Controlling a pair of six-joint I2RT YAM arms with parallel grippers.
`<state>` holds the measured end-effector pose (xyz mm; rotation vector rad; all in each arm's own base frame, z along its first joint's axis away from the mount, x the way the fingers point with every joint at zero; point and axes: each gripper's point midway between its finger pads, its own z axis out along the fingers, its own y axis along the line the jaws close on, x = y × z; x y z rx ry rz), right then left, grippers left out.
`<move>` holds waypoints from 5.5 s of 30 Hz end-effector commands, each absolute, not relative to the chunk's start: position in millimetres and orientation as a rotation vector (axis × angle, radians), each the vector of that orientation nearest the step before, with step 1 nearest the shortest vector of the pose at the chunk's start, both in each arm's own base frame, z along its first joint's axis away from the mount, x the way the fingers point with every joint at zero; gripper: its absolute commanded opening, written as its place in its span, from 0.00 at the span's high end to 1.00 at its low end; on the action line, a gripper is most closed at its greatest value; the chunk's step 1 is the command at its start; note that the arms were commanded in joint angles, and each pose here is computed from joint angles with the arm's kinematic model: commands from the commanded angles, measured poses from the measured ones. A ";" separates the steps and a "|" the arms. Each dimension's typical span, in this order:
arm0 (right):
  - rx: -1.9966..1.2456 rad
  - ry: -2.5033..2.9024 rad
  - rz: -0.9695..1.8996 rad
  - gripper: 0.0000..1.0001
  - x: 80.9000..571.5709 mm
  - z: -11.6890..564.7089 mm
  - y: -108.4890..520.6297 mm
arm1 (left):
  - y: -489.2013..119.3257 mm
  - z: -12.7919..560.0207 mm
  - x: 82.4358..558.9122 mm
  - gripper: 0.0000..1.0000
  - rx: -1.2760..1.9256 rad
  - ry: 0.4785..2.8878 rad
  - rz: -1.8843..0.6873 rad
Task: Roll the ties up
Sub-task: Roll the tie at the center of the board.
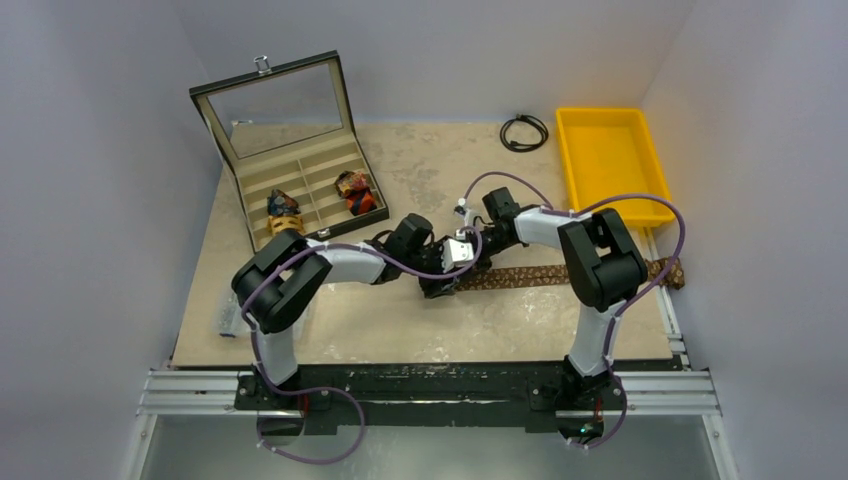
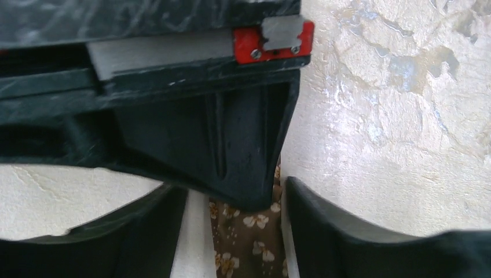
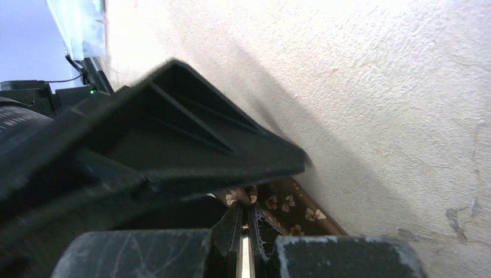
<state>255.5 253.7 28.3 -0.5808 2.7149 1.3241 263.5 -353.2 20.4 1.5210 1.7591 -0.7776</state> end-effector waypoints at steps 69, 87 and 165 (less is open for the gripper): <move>-0.587 2.725 1.215 1.00 277.1 16.6 252.8 | -338.6 21.0 261.0 0.63 1.450 1.766 -0.815; -0.599 2.609 1.340 0.63 280.3 79.9 243.7 | -328.7 18.3 262.5 0.72 1.423 1.874 -0.772; -0.655 2.575 1.438 1.00 278.0 81.8 266.2 | -327.6 12.2 248.8 0.68 1.648 1.647 -0.783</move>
